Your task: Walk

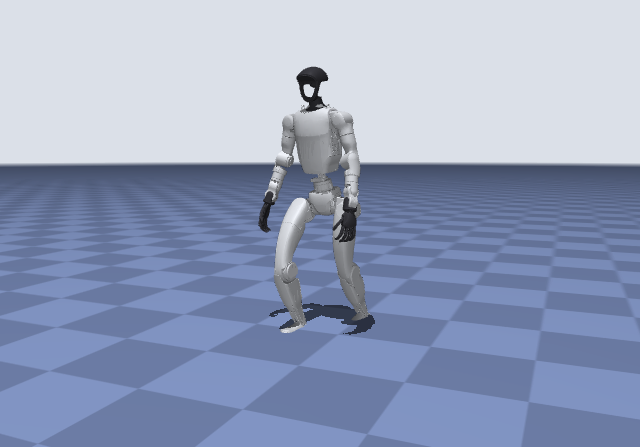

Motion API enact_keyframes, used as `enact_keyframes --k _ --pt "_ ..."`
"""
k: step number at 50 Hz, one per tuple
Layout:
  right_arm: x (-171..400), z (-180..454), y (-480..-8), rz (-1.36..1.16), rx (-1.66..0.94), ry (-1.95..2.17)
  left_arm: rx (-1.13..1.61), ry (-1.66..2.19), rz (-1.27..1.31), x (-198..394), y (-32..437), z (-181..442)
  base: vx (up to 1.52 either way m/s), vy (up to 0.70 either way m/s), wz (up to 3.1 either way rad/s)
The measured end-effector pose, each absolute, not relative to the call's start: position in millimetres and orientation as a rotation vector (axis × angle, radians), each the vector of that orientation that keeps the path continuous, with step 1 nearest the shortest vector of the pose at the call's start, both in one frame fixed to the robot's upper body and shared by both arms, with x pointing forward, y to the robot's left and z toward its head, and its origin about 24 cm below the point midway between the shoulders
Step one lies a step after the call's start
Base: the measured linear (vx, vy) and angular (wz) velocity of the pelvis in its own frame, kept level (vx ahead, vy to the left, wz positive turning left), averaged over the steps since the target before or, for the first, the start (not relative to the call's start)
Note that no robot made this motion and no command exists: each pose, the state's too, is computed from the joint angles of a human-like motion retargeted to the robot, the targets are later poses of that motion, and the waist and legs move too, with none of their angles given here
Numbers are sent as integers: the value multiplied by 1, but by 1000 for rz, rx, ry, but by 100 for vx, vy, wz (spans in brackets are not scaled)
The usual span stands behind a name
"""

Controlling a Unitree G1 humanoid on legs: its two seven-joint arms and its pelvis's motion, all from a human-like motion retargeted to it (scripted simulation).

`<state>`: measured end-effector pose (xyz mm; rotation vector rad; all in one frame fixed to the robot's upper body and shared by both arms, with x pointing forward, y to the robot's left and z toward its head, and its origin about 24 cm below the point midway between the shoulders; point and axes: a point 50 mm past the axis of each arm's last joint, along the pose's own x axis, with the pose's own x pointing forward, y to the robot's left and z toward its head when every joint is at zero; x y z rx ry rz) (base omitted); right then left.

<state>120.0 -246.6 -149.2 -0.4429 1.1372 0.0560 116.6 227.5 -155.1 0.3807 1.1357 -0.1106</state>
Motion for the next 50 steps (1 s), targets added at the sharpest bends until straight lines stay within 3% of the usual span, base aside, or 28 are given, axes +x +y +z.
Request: enact_keyframes --k 19,50 --pt "113 -147 -255 -3 -456 1120 362 1077 -7 120 245 -147 20 -8 -28" --pt "111 -147 -262 -56 -488 1131 305 1058 -7 131 227 -149 29 5 -14"
